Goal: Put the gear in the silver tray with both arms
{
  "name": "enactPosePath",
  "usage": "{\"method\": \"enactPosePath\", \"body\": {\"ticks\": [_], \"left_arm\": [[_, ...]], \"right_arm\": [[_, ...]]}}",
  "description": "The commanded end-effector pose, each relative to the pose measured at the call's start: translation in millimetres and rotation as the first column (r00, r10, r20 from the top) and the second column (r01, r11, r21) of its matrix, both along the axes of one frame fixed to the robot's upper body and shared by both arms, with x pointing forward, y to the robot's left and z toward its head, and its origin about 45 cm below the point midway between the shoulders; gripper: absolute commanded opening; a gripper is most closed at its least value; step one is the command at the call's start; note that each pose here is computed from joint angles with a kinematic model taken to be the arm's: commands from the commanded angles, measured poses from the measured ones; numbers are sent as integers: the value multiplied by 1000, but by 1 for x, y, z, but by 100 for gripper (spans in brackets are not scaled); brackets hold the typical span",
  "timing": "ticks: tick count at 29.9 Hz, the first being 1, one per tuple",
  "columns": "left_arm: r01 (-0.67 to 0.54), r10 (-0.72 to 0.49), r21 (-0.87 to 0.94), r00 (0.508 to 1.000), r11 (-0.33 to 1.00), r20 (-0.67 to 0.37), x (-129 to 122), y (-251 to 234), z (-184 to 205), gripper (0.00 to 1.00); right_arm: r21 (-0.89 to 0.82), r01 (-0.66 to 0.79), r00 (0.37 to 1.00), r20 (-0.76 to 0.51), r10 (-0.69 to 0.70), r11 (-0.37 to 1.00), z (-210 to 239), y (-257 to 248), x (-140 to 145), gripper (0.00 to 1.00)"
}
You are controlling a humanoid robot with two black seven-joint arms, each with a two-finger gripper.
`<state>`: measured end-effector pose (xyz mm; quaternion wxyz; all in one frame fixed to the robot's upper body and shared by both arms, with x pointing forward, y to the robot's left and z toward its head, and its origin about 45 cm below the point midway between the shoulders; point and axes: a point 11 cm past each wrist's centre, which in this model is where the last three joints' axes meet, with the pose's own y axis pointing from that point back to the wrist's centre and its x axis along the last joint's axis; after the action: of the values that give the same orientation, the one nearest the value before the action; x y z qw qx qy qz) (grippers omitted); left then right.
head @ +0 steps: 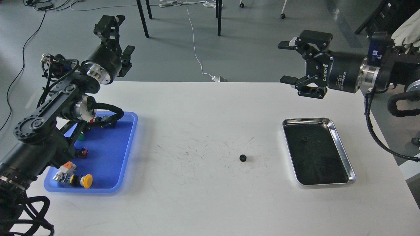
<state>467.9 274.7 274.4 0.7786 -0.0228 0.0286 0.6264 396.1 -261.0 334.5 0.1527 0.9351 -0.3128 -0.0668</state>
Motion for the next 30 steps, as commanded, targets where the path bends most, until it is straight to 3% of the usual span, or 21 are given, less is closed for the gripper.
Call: {"method": "enactPosePath", "body": {"ticks": [1,21,30], "left_arm": [[-2,2,1,1000,1000,3,0,1,1,98],[-6,6,7,1000,1000,8,0,3,2,98],[-4,4,11,1000,1000,11,0,2,2,98]], "right_arm": [[-17,-11,1000,-1,11,1000,-3,2,0,97],[-36,-24,1000,-18,24,999,-16,12,-2,97],[-278,-189,980,12,200,942,-34,39,-8,97]]}}
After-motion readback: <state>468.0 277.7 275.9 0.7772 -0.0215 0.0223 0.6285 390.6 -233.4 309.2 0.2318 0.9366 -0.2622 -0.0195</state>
